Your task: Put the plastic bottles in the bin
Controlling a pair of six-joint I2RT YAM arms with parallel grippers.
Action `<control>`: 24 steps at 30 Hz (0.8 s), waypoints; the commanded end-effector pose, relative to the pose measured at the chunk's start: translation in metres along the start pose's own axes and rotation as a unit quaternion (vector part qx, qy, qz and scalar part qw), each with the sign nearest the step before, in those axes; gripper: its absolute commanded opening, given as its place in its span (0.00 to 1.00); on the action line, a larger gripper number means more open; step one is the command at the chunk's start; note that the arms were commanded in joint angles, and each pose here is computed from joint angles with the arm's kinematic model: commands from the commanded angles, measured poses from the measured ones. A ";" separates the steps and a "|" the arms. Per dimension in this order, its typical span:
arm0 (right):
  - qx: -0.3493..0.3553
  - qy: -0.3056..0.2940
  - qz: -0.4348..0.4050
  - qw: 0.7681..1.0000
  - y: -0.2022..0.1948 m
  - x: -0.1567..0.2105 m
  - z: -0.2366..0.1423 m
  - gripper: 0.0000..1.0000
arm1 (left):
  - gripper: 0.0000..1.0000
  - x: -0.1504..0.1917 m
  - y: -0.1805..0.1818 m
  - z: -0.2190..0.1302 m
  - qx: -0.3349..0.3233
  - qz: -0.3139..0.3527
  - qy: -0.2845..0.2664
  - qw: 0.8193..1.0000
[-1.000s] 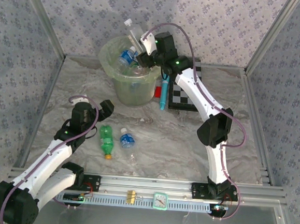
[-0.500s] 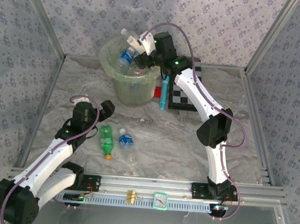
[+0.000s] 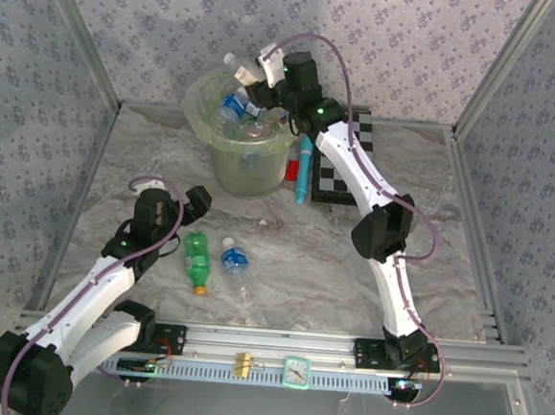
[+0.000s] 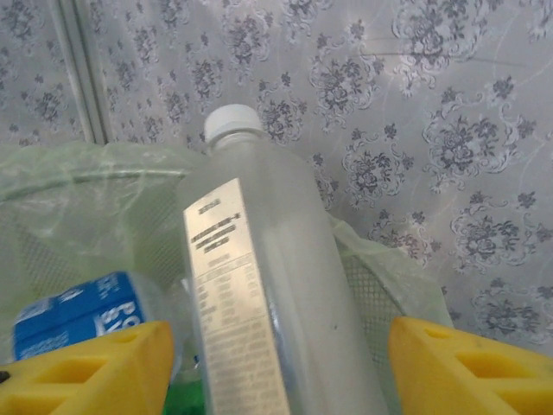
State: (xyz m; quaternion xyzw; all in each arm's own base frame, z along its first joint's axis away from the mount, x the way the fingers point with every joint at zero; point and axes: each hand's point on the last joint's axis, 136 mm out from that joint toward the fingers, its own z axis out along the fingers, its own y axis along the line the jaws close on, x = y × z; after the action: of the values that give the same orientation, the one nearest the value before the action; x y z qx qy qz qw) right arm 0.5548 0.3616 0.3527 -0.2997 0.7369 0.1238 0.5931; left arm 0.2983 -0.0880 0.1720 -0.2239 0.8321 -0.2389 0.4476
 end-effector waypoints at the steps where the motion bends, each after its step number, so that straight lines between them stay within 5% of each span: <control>1: -0.008 -0.022 0.040 0.999 -0.010 -0.003 0.011 0.65 | 1.00 -0.007 -0.003 -0.005 0.001 -0.001 -0.005 1.000; 15: -0.117 0.032 0.028 0.992 0.054 0.031 0.019 0.51 | 1.00 -0.002 0.007 -0.009 -0.011 -0.014 -0.003 1.000; 24: -0.088 -0.001 0.005 0.996 0.049 -0.008 -0.007 0.60 | 1.00 0.001 0.012 -0.015 -0.022 -0.007 0.005 1.000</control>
State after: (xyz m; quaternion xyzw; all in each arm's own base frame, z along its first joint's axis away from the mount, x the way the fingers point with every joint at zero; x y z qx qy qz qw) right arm 0.5365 0.4065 0.3303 -0.3444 0.7253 0.1992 0.5618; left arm 0.2866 -0.0810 0.1709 -0.2344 0.8356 -0.2339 0.4384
